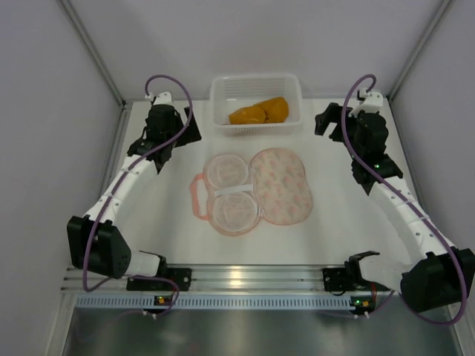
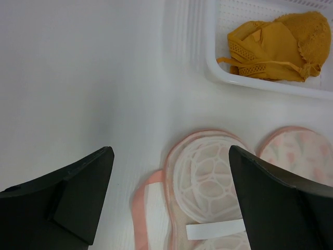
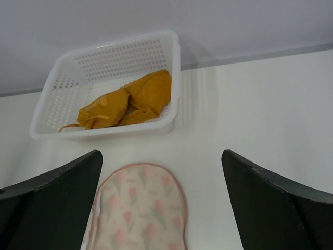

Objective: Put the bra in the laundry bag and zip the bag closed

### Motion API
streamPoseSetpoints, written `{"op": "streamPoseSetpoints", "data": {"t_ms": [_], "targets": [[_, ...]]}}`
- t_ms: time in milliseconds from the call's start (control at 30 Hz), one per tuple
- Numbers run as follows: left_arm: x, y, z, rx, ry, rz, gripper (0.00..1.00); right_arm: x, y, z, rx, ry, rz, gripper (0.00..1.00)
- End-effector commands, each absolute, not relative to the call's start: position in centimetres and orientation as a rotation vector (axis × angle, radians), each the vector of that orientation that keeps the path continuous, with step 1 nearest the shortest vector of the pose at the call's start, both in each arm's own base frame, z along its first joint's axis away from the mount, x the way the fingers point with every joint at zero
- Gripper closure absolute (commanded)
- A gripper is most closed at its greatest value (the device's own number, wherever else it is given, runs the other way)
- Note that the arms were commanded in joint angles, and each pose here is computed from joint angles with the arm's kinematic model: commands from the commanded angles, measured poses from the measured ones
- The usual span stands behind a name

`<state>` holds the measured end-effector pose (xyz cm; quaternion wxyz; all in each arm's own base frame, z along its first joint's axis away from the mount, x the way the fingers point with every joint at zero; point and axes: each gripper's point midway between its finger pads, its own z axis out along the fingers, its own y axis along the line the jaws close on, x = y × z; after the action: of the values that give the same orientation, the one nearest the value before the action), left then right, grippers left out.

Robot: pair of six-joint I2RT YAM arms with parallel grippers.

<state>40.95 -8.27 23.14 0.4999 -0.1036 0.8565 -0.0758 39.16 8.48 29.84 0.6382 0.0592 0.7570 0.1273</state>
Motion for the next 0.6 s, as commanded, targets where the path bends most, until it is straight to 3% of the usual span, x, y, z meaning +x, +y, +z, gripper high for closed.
{"op": "streamPoseSetpoints", "data": {"t_ms": [0, 400, 467, 533, 567], "targets": [[42.2, -9.2, 25.8, -0.215, 2.009, -0.237, 0.02, 39.1, 7.7, 33.1, 0.163, 1.631, 0.289, 0.01], [48.5, -16.0, 33.7, 0.172, 1.853, -0.464, 0.02, 40.7, 6.4, 30.6, 0.241, 1.725, 0.197, 0.01], [51.2, -17.6, 31.4, 0.206, 1.889, -0.498, 0.02, 40.7, 6.4, 30.2, 0.245, 1.735, 0.192, 0.01], [53.2, -19.2, 32.8, 0.221, 1.852, -0.536, 0.02, 40.6, 6.3, 30.0, 0.257, 1.74, 0.195, 0.01], [54.9, -20.0, 30.1, 0.223, 1.897, -0.557, 0.02, 40.5, 6.3, 29.7, 0.261, 1.747, 0.196, 0.0]]}}
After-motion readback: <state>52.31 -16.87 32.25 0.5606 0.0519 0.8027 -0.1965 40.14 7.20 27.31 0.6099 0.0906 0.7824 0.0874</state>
